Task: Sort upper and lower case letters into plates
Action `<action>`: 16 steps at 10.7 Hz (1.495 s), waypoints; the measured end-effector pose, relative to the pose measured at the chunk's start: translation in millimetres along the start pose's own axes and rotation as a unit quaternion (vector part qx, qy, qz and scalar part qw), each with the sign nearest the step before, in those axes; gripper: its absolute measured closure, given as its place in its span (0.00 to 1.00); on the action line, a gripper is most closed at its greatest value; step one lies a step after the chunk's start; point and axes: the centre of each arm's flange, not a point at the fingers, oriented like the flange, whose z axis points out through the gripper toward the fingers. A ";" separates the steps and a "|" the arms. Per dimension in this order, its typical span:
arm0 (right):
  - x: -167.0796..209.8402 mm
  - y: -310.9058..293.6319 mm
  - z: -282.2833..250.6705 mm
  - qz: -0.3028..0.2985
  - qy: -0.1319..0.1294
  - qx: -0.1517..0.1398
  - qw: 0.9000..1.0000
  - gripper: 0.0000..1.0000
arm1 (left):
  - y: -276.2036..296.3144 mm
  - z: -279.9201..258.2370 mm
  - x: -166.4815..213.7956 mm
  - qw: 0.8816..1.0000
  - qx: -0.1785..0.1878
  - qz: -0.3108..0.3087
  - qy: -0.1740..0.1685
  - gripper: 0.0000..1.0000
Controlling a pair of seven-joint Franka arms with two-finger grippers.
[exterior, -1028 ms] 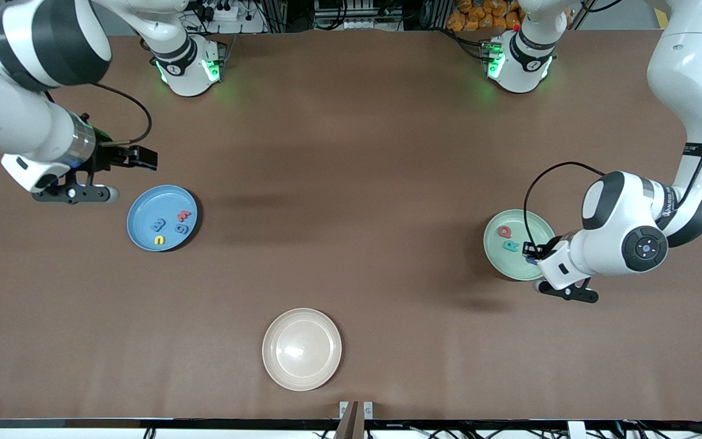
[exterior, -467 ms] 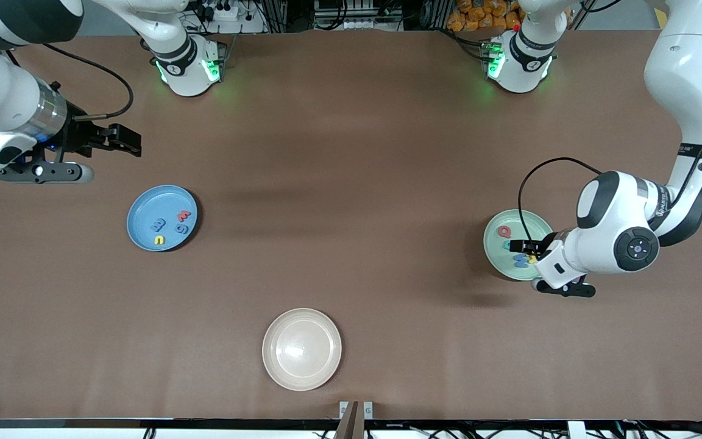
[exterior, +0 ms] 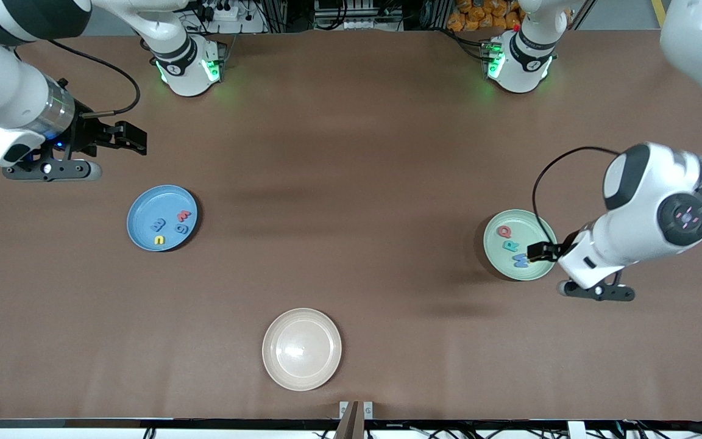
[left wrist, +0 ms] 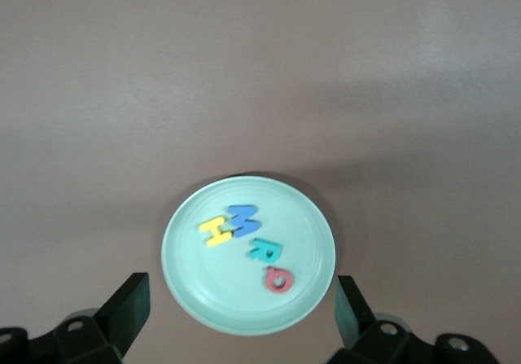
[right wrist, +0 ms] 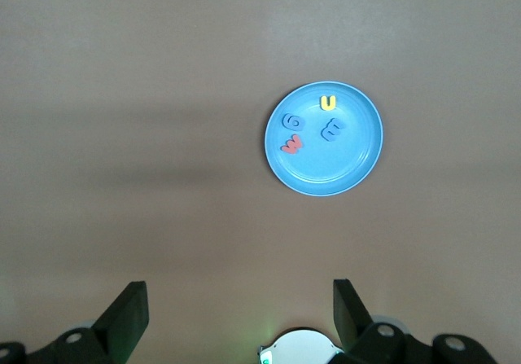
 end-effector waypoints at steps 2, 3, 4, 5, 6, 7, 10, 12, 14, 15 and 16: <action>-0.6 13.7 -2.8 0.013 0.001 0.002 1.000 0.00 | 5.6 -45.4 -17.2 1.000 -0.012 -0.013 -0.006 0.00; -3.8 26.3 -5.3 0.024 0.003 0.003 1.000 0.00 | 3.6 -64.2 -25.1 0.999 -0.023 -0.023 -0.007 0.00; -7.8 41.8 -6.5 0.037 0.005 0.006 0.999 0.00 | 1.8 -80.9 -32.8 0.999 -0.028 -0.030 -0.005 0.00; -11.5 53.8 -6.4 0.045 0.008 0.009 0.999 0.00 | 2.3 -94.7 -39.3 0.999 -0.025 -0.033 -0.001 0.00; -14.2 61.3 -4.0 0.051 0.012 0.011 0.999 0.00 | 4.8 -106.6 -44.7 0.999 -0.020 -0.035 0.005 0.00; -16.2 66.8 0.5 0.055 0.014 0.013 0.998 0.00 | 6.8 -116.6 -49.8 0.999 -0.015 -0.037 0.009 0.00; -19.5 66.1 3.0 0.054 0.015 0.014 0.998 0.00 | 8.3 -154.2 -69.8 0.999 0.004 -0.046 0.028 0.00; -17.9 69.8 -2.7 0.058 0.026 0.016 0.998 0.00 | -3.5 -171.7 -81.2 0.997 0.019 -0.062 0.034 0.00; -16.0 73.4 -18.8 0.061 0.040 0.018 0.997 0.00 | -30.0 -176.9 -85.7 0.995 0.023 -0.094 0.031 0.00; -16.4 74.2 -24.1 0.062 0.040 0.018 0.997 0.00 | -42.1 -180.4 -88.4 0.993 0.005 -0.111 0.029 0.00; -16.4 75.0 -27.1 0.062 0.041 0.018 0.997 0.00 | -53.6 -183.4 -90.7 0.991 -0.018 -0.128 0.028 0.00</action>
